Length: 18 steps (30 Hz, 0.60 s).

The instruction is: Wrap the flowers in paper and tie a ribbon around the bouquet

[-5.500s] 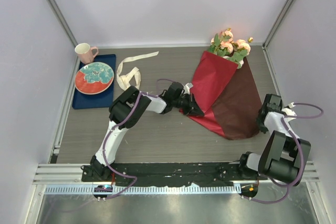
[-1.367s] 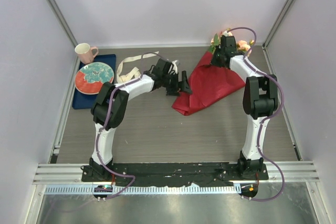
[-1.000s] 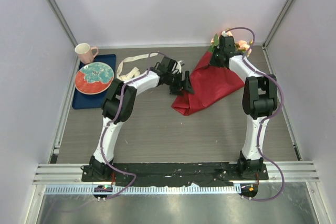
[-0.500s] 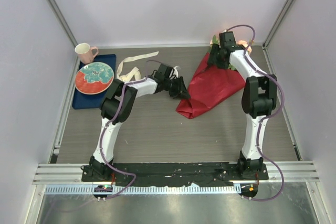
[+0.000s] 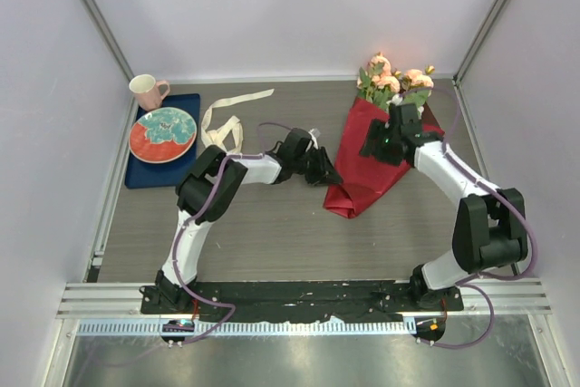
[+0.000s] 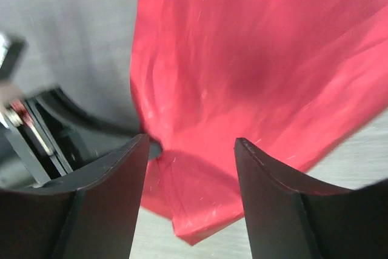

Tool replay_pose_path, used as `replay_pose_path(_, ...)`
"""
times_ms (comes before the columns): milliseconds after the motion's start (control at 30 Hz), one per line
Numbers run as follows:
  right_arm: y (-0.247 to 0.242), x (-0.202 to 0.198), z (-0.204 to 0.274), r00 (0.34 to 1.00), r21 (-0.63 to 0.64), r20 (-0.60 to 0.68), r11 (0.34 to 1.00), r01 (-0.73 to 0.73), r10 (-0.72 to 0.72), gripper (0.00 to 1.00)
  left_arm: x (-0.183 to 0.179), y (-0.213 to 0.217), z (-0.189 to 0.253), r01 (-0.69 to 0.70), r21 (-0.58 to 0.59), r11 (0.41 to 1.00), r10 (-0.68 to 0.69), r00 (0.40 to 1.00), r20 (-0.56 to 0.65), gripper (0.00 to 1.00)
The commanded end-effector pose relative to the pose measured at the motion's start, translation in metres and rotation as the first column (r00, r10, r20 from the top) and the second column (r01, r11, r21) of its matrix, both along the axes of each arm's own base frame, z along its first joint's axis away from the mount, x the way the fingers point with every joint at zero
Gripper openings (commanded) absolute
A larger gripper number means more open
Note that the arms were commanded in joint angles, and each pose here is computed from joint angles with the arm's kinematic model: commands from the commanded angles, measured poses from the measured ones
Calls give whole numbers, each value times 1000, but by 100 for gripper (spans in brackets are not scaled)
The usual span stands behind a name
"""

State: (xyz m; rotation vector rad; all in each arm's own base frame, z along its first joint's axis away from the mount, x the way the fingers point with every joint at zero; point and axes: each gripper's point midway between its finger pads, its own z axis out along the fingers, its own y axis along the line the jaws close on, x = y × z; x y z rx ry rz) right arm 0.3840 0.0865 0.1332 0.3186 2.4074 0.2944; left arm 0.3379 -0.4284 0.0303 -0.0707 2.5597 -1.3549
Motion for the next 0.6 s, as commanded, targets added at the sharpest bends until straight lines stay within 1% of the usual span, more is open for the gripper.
replay_pose_path(0,53,-25,-20,994,218,1,970,-110,112,58,-12,0,-21,-36,73,997,39,998,-40,25)
replay_pose_path(33,52,-37,-27,994,227,-9,969,-100,105,53,-14,-3,-21,-30,74,997,33,999,-38,24)
replay_pose_path(67,53,-42,-29,994,243,-10,965,-101,106,41,-15,-5,-20,-23,73,997,26,999,-35,24)
replay_pose_path(100,56,-44,-27,994,267,6,958,-106,108,39,-18,-6,-21,-18,80,997,21,999,-38,24)
replay_pose_path(167,62,-59,-33,992,301,-15,946,-118,128,34,-21,-8,-25,-13,83,996,17,999,-45,24)
replay_pose_path(200,66,-61,-34,991,319,-5,940,-124,133,34,-21,-9,-25,-14,84,996,17,999,-45,24)
replay_pose_path(267,69,-75,-50,990,355,-56,929,-102,130,32,-20,-11,-28,-12,84,996,17,999,-50,24)
replay_pose_path(367,69,-87,-71,987,364,-103,928,-80,125,28,-19,-12,-27,-8,87,996,13,999,-50,24)
replay_pose_path(467,64,-97,-85,983,348,-150,936,-50,108,24,-18,-12,-25,0,94,996,4,999,-42,24)
replay_pose_path(500,56,-100,-90,982,312,-170,950,-20,77,24,-19,-10,-23,14,104,994,-10,999,-36,24)
replay_pose_path(567,52,-105,-97,981,297,-184,955,-4,62,23,-20,-12,-11,37,95,995,-36,999,-18,30)
